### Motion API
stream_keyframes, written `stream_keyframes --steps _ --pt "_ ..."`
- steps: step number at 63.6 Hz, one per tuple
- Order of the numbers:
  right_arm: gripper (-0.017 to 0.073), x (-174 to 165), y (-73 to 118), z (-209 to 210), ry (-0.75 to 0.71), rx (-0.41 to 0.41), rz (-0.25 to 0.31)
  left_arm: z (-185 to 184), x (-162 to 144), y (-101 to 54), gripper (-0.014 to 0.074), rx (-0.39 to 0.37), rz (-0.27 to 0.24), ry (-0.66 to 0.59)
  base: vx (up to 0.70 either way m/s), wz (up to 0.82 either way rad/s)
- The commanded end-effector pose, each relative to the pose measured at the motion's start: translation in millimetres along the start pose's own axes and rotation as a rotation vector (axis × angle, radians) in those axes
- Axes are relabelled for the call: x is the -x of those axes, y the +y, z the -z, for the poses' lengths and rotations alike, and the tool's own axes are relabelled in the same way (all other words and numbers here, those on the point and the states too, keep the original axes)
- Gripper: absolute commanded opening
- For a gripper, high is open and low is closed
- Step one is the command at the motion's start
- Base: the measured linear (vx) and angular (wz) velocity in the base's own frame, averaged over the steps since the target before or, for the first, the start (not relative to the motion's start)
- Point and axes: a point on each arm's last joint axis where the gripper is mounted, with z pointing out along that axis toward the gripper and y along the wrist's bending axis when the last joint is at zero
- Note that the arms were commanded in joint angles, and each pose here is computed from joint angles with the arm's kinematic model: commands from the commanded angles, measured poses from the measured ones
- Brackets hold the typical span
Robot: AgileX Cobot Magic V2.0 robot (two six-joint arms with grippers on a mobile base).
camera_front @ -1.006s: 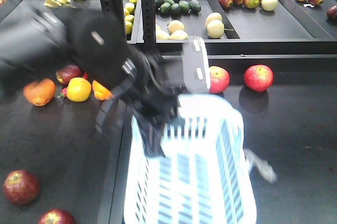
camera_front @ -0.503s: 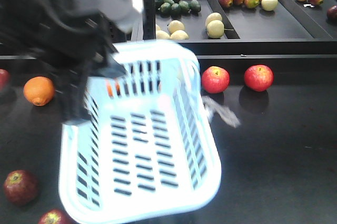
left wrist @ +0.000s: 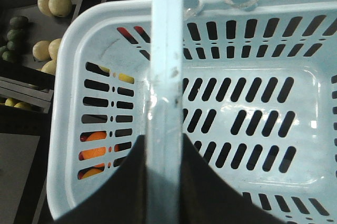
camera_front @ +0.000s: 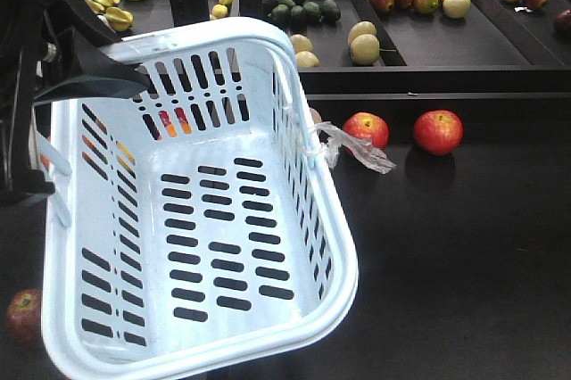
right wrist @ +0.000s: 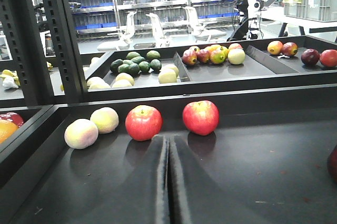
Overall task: Pick three apples into basket with both arms
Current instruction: 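Lift the blue basket by its handle with the left gripper, then hold the basket up with the left gripper while the base turns away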
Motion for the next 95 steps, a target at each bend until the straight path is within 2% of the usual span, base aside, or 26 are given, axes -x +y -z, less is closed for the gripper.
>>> stream_keyframes --steps 1,95 --pt "-0.0009 2.4 0.0 0.4 -0.071 0.001 0.010 19.0 5.1 3.7 -0.0007 0.064 0.015 -0.086 0.00 0.00" --pt "-0.0009 2.4 0.0 0.4 -0.071 0.001 0.010 18.9 5.2 3.7 -0.0006 0.064 0.015 -0.086 -0.01 0.04"
